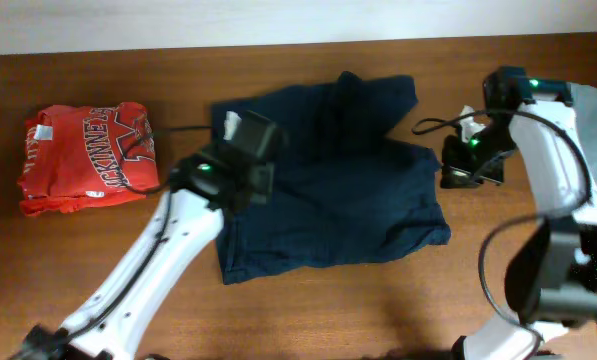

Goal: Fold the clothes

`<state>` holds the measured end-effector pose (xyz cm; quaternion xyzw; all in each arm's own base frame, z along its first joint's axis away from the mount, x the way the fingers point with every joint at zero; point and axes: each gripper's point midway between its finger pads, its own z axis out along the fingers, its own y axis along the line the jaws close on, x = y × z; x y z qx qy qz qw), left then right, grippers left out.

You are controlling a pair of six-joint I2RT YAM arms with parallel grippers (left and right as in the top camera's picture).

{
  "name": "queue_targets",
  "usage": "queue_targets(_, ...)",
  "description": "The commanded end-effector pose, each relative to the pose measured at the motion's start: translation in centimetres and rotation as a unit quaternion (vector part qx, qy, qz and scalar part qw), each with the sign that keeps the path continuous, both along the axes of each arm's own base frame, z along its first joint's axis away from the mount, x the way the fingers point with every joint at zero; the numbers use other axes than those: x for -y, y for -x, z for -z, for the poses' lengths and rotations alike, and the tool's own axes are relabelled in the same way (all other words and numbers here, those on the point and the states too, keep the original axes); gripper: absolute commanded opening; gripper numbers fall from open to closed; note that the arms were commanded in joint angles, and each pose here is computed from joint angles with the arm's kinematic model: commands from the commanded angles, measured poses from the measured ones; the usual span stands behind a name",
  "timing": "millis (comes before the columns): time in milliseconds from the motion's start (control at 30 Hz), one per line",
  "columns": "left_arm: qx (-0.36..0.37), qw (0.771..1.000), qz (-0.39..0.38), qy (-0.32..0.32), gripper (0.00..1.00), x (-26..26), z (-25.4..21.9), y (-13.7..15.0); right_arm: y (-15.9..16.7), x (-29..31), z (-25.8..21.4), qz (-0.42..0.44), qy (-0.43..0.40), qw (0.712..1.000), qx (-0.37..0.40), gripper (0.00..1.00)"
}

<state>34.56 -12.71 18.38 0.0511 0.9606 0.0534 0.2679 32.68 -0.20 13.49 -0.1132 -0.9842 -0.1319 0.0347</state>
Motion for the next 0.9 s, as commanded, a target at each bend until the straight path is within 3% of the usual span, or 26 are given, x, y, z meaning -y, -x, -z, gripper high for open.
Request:
queue_targets(0,0.038,0.998,-0.017,0.035,0.81,-1.1,-2.6,-0.5,2.2,1.6,-4.9,0.016,0.068,0.996,0.050,0.05)
queue_targets(100,0.053,0.997,-0.029,0.042,0.87,-1.9,-3.4,-0.9,4.0,1.8,-6.8,0.028,0.084,0.994,0.070,0.10)
queue_targets(133,0.055,0.997,-0.031,0.044,0.94,-2.0,-3.4,-1.1,4.5,1.7,-7.1,0.030,0.085,0.993,0.076,0.13)
queue_targets(233,0.058,0.995,-0.028,0.069,0.99,-1.6,-3.7,-1.6,6.1,1.3,-5.8,0.034,0.081,0.993,0.080,0.32)
queue_targets(433,0.061,0.990,-0.011,0.127,0.99,-0.6,-4.1,-2.4,8.4,-0.8,0.3,0.016,0.041,0.999,0.029,0.35)
queue_targets(467,0.063,0.989,-0.014,0.134,0.99,-0.9,-4.2,-2.6,8.5,-2.1,2.5,0.000,0.027,0.999,0.031,0.38)
queue_targets(667,0.064,0.989,-0.017,0.134,0.99,-1.1,-4.3,-2.8,6.5,-4.0,5.1,-0.033,0.022,0.996,0.085,0.50)
queue_targets(800,0.065,0.989,-0.017,0.134,0.99,-1.1,-4.3,-2.8,5.5,-5.0,6.3,-0.034,0.021,0.994,0.102,0.49)
queue_targets(867,0.064,0.989,-0.017,0.134,0.99,-1.1,-4.3,-2.7,6.1,-5.2,7.7,-0.022,0.024,0.996,0.077,0.32)
